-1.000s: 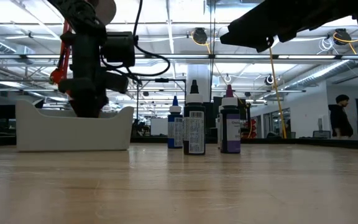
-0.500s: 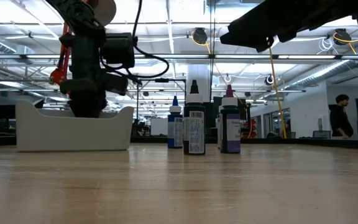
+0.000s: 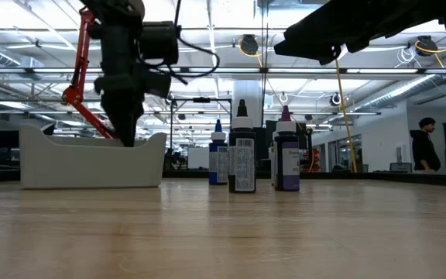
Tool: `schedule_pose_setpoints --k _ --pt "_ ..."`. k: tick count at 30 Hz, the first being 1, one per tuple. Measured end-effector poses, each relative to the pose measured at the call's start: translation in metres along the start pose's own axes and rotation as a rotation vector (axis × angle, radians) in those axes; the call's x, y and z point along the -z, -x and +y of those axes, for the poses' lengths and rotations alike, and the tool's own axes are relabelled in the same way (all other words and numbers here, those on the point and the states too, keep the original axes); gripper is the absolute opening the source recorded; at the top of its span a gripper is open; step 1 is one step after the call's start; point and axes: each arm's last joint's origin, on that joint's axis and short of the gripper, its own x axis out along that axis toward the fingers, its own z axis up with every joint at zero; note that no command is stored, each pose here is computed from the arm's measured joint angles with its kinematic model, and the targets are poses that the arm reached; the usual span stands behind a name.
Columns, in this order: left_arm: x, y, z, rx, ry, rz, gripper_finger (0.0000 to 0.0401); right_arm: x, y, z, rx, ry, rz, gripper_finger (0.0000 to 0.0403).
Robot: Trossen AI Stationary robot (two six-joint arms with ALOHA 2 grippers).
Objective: Pick & Place food coloring
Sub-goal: Put the top small black coloring bottle into the gray container
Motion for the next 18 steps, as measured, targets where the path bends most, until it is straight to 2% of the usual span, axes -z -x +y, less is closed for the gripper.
schedule_pose_setpoints --k 5,8,12,15,18 --pt "-0.007 0.029 -0.007 0.002 0.044 0.056 0.0200 0.000 0.000 0.000 0.000 0.000 0.000 0.0196" --pt "-0.009 0.043 -0.028 0.019 -0.003 0.084 0.0200 0.000 0.000 0.000 0.000 0.001 0.002 0.0196" --pt "-0.006 0.054 -0.086 0.128 -0.159 0.050 0.0200 0.001 0.000 0.000 0.000 0.006 0.014 0.0196" --pt "0.005 0.058 -0.135 0.186 -0.275 -0.002 0.0200 0.001 0.000 0.000 0.000 0.006 0.014 0.0196" --pt "0.023 0.062 -0.177 0.176 -0.307 -0.054 0.0200 0.001 0.000 0.000 0.000 0.006 0.014 0.0196"
